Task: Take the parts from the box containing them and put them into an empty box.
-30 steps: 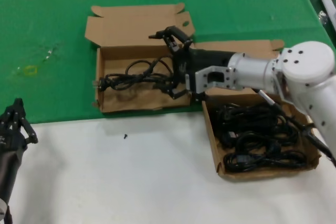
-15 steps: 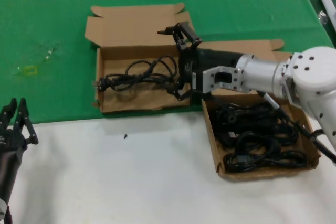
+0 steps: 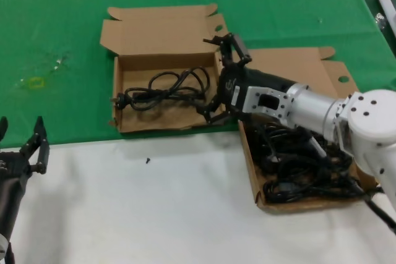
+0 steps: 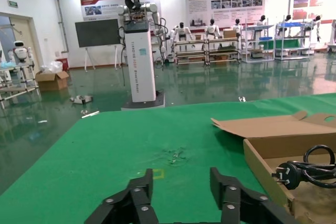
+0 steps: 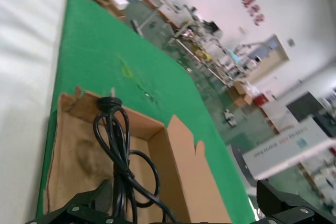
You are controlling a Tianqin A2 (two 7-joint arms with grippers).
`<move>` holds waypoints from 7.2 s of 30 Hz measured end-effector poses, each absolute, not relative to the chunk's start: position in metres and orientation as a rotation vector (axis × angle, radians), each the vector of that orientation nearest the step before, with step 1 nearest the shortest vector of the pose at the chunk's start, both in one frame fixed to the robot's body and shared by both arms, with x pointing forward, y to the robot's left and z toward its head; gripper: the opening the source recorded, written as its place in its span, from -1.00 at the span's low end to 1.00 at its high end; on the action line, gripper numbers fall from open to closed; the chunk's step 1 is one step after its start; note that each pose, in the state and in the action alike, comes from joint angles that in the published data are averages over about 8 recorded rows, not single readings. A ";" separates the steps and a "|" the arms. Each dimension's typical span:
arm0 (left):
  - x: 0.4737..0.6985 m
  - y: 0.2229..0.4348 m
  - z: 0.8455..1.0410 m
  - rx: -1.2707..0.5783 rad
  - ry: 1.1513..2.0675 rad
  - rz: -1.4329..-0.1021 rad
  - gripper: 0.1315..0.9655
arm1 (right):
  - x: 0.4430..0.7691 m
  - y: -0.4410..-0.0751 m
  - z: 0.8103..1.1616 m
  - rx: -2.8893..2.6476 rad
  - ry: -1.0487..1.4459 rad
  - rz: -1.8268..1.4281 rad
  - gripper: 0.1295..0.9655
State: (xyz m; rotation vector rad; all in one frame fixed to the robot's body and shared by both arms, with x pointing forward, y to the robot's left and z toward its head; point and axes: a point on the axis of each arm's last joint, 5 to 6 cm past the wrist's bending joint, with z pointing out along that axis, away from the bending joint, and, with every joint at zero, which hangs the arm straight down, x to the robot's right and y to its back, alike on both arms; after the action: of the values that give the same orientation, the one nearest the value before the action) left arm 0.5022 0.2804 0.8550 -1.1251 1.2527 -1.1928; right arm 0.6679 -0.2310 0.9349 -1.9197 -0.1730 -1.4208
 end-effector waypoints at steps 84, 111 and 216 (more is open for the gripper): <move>0.502 0.280 0.855 -1.125 1.253 -1.193 1.00 | 0.516 -0.277 0.856 -1.300 1.089 -1.251 1.00; 0.502 0.280 0.855 -1.125 1.253 -1.193 1.00 | 0.516 -0.277 0.856 -1.300 1.089 -1.251 1.00; 0.502 0.280 0.855 -1.125 1.253 -1.193 1.00 | 0.516 -0.277 0.856 -1.300 1.089 -1.251 1.00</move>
State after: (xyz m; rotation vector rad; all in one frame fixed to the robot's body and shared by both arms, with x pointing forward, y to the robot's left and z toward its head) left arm 0.5022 0.2804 0.8550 -1.1251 1.2527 -1.1928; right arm 0.5156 -0.2774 0.8564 -1.3001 1.0890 -1.2509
